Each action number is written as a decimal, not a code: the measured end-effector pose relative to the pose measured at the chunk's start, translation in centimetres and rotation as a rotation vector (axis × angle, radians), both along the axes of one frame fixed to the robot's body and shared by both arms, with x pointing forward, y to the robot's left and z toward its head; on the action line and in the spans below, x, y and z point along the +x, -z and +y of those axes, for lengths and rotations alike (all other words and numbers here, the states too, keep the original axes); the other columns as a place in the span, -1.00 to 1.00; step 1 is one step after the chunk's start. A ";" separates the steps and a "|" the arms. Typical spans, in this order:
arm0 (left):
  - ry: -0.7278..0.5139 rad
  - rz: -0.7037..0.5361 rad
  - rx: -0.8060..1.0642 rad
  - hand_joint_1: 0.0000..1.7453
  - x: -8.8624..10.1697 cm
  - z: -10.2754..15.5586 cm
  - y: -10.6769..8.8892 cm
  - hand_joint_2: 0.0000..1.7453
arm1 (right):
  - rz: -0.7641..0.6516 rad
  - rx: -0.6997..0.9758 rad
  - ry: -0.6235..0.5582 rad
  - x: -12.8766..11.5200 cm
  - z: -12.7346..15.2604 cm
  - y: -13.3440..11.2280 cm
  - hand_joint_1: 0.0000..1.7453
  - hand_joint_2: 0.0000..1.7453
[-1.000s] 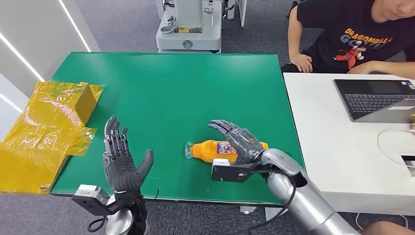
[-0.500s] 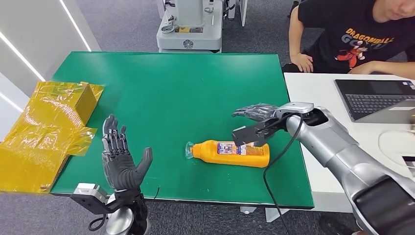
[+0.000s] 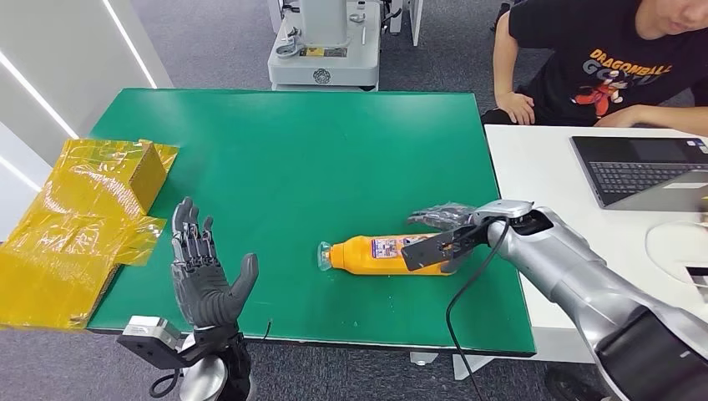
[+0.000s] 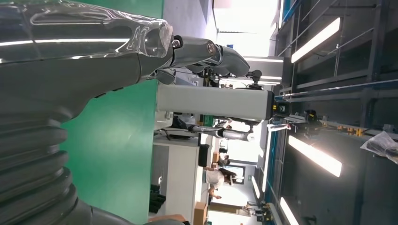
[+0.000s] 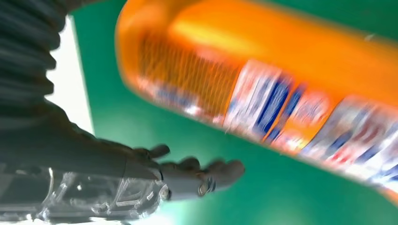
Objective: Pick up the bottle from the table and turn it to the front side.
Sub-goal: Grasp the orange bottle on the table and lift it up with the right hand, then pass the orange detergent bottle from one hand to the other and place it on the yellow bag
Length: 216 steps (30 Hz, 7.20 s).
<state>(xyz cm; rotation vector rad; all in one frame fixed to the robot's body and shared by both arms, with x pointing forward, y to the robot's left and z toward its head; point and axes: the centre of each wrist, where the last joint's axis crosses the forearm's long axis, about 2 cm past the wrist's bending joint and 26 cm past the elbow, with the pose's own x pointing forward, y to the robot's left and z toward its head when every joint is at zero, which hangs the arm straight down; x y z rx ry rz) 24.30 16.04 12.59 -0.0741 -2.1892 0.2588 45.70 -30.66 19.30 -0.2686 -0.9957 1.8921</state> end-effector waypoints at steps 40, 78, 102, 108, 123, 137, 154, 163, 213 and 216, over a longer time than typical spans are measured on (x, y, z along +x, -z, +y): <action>0.001 -0.008 0.000 -1.00 -0.2 0.1 -0.2 1.00 | -0.307 0.162 0.068 -2.7 2.0 5.7 1.00 1.00; 0.432 0.122 -0.034 -1.00 1.5 -1.7 1.9 1.00 | -0.529 0.906 0.015 -10.4 12.9 9.5 1.00 1.00; 0.407 0.111 -0.034 -1.00 2.4 -0.8 1.8 1.00 | -0.308 0.883 -0.144 -11.0 13.8 9.6 1.00 1.00; 0.402 0.072 -0.014 -1.00 3.3 -0.4 1.1 1.00 | -0.254 0.850 -0.164 -10.6 13.5 9.5 1.00 1.00; 0.440 0.045 0.035 1.00 5.2 -0.5 0.0 1.00 | -0.335 0.867 -0.134 -9.6 13.2 9.1 1.00 1.00; 0.520 0.028 0.048 1.00 5.8 -0.8 -0.6 1.00 | -0.429 0.964 -0.060 -11.5 13.0 10.5 0.75 1.00; 0.496 0.068 0.050 1.00 5.3 -0.8 0.1 1.00 | -0.511 1.164 -0.003 -12.2 15.0 7.9 -1.00 1.00; 0.425 0.072 0.064 1.00 5.2 0.1 0.5 1.00 | -0.507 1.351 0.048 -14.5 16.3 7.5 -1.00 1.00; 0.085 0.354 2.026 1.00 19.9 20.7 -7.0 1.00 | -0.421 1.619 0.325 -24.2 16.8 7.0 -1.00 1.00; 0.101 0.451 2.085 1.00 20.4 21.7 -6.9 1.00 | -0.424 1.622 0.331 -24.2 16.8 7.0 -1.00 1.00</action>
